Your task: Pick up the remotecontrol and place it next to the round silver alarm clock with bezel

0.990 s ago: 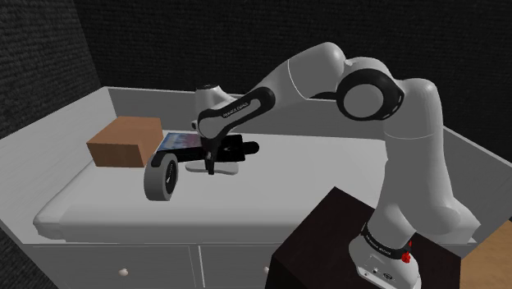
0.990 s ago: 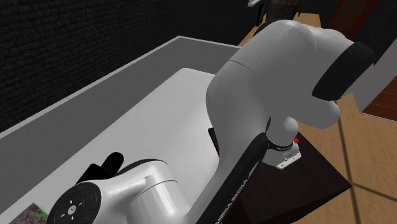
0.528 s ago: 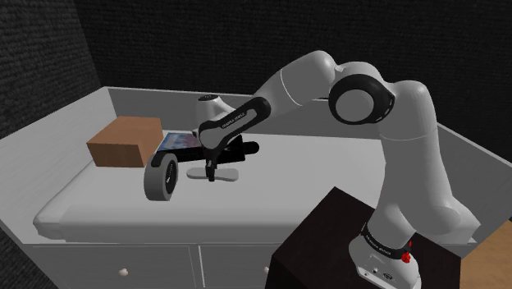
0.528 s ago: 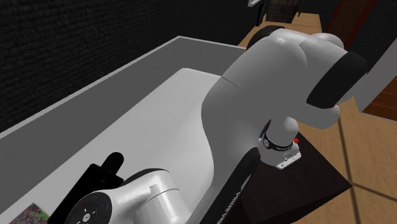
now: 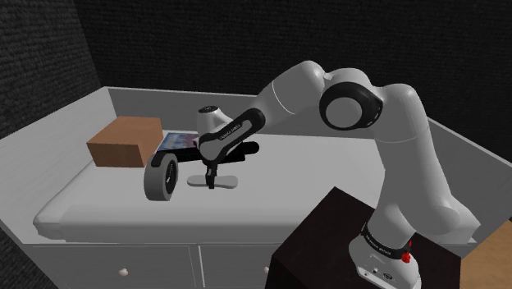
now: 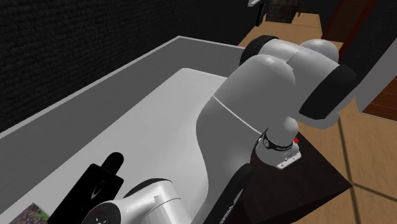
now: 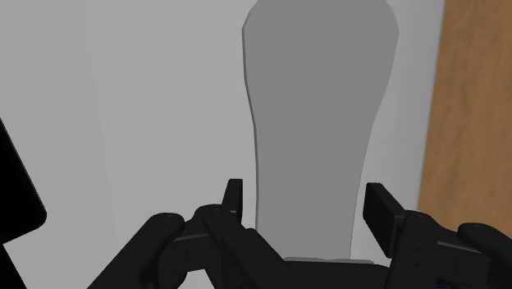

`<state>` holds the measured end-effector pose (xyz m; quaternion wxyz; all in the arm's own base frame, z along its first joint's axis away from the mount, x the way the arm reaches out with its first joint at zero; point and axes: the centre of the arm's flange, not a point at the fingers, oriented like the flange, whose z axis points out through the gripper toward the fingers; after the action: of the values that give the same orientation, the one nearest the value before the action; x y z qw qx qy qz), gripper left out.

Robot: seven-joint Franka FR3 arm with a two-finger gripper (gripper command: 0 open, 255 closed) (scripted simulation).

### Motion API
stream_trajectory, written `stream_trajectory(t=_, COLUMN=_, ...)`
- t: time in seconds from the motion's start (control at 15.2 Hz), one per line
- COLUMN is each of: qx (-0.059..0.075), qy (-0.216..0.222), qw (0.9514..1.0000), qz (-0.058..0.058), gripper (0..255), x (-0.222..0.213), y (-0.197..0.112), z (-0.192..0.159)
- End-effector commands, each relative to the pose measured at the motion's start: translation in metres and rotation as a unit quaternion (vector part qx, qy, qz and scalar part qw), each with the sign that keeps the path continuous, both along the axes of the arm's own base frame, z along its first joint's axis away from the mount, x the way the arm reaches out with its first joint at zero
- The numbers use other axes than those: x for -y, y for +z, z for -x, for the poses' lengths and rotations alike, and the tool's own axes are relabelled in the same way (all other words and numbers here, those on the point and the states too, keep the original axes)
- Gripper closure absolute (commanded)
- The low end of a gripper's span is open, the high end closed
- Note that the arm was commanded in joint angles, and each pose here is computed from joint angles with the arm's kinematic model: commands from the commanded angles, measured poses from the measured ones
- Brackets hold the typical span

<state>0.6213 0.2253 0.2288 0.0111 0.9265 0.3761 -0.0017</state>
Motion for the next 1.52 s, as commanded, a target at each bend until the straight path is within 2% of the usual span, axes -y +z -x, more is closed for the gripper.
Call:
stream_trajectory(t=0.0, qx=0.0, qy=0.0, qw=1.0, qz=0.0, gripper=255, x=0.001, y=-0.011, z=0.0)
stream_trajectory(t=0.86, qx=0.0, qy=0.0, qw=1.0, qz=0.0, gripper=255, x=0.001, y=-0.078, z=0.0)
stream_trajectory(t=1.39, qx=0.0, qy=0.0, qw=1.0, qz=0.0, gripper=255, x=0.001, y=-0.078, z=0.0)
stream_trajectory(t=1.45, qx=0.0, qy=0.0, qw=1.0, qz=0.0, gripper=0, x=0.001, y=-0.078, z=0.0)
